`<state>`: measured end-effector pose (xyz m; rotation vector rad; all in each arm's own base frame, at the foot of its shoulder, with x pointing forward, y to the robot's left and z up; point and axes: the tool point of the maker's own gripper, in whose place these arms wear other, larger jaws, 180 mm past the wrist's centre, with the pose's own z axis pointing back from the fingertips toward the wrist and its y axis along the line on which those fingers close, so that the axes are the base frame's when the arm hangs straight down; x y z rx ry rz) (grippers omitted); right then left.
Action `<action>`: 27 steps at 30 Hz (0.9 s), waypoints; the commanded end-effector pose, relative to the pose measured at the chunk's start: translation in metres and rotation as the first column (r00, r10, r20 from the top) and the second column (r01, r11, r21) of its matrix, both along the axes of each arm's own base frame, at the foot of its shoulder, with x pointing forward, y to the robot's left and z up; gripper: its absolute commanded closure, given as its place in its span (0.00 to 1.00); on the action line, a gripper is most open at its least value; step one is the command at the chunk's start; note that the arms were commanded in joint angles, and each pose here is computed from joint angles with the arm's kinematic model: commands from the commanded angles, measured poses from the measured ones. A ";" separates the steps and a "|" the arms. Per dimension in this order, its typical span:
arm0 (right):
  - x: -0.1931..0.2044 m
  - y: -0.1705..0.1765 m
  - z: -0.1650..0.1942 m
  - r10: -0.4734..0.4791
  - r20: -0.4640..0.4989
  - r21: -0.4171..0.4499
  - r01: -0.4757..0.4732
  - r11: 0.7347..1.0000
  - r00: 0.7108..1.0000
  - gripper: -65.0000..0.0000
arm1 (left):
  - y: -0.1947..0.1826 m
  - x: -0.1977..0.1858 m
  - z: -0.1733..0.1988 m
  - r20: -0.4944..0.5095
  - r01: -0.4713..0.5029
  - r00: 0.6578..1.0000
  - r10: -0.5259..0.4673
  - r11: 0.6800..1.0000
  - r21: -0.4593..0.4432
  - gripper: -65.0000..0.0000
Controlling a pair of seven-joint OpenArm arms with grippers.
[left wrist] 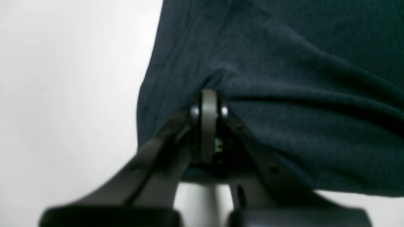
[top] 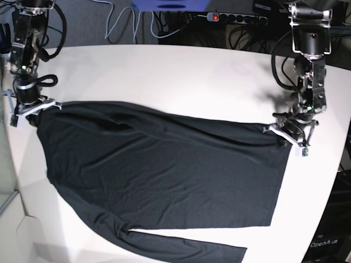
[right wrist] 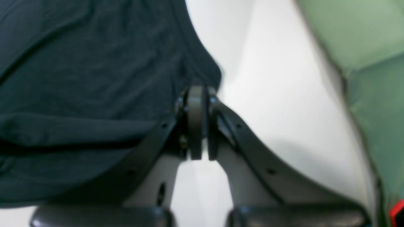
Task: Fold the T-shirt properly
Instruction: 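Slide the right gripper along the shirt edge toward the left gripper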
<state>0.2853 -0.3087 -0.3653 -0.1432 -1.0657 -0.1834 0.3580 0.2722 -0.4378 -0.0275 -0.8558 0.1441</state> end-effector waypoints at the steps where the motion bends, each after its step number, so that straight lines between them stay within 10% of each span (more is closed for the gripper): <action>1: 0.007 0.004 0.013 0.038 0.042 -0.018 -0.037 0.999 0.998 0.98 | 0.007 -0.022 -0.021 -0.136 -0.004 0.991 0.008 0.999 0.035 0.99; 11: -0.001 0.042 -0.008 0.149 -0.022 0.003 -0.149 0.989 0.989 0.70 | 0.008 -0.022 -0.021 -0.135 0.000 0.991 0.006 0.999 0.043 0.99; 27: 0.001 0.082 -0.020 0.350 -0.101 -0.034 -0.355 0.934 0.931 0.68 | 0.008 -0.023 -0.022 -0.135 0.000 0.991 0.006 0.999 0.043 0.99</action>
